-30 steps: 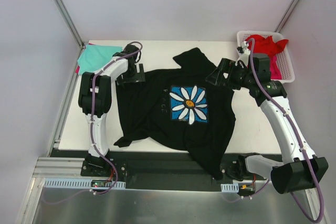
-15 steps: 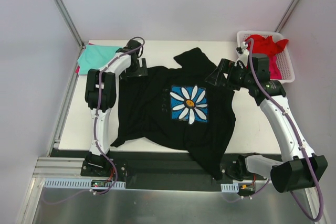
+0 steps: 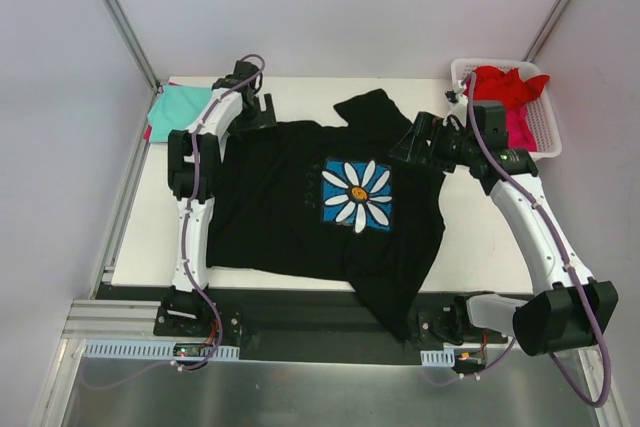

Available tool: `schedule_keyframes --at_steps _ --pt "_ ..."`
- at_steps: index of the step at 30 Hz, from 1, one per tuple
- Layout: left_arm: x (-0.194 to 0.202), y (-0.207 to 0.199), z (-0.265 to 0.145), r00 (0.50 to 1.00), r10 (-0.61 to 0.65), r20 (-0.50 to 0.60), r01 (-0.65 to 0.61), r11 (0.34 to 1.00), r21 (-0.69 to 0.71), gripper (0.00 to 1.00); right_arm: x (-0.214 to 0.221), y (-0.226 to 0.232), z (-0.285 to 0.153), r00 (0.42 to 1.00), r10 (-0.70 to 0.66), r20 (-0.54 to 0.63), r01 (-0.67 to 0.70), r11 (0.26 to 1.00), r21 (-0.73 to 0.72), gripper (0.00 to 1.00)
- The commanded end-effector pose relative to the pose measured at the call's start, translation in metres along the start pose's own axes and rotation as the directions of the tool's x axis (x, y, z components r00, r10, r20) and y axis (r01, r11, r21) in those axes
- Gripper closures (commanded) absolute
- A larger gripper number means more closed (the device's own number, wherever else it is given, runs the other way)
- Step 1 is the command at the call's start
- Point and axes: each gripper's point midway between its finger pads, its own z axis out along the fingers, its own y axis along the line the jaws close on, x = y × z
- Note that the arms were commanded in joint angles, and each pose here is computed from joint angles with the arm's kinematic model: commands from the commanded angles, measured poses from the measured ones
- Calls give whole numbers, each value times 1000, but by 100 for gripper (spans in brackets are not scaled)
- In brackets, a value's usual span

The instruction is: Fold and stack the t-shirts

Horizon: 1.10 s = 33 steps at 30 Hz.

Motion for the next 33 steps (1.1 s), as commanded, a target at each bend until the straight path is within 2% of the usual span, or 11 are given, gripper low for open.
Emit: schedule_keyframes --at_steps 1,5,7,11,12,14,15,16,22,29,33 --pt "13 30 -2 996 -49 -69 47 999 -27 1 -20 10 -2 998 -20 55 22 999 -35 4" --pt "17 33 -9 995 -65 -80 64 998 -18 1 -26 13 4 996 -49 70 54 996 -66 4" --pt "11 28 -20 996 -66 -55 66 998 -6 1 -46 19 9 987 -107 123 118 989 -85 4" --pt "7 24 -28 998 -60 -37 60 998 -1 1 -84 27 37 976 -178 124 197 966 -166 2" --pt "7 23 -29 997 -60 -38 60 998 1 1 -83 11 65 985 -161 69 171 970 -170 2" --pt "9 23 -27 997 -62 -44 62 998 0 1 -105 25 78 981 -173 83 190 944 -270 2" --pt "10 22 -27 997 -63 -46 63 998 1 1 -103 6 109 992 -126 24 128 951 -281 1" --pt "10 20 -26 997 -59 -45 59 998 2 1 -119 10 115 990 -134 52 143 942 -302 1" --pt "12 11 -21 997 -60 -57 61 998 27 1 -114 -28 179 996 -51 -72 24 943 -333 1" --pt "11 8 -31 998 -53 -43 54 998 30 1 -97 -55 213 988 18 -154 -63 953 -295 1" --pt "12 9 -39 999 -42 -33 43 999 24 1 -91 -68 218 984 2 -181 -47 969 -244 1"
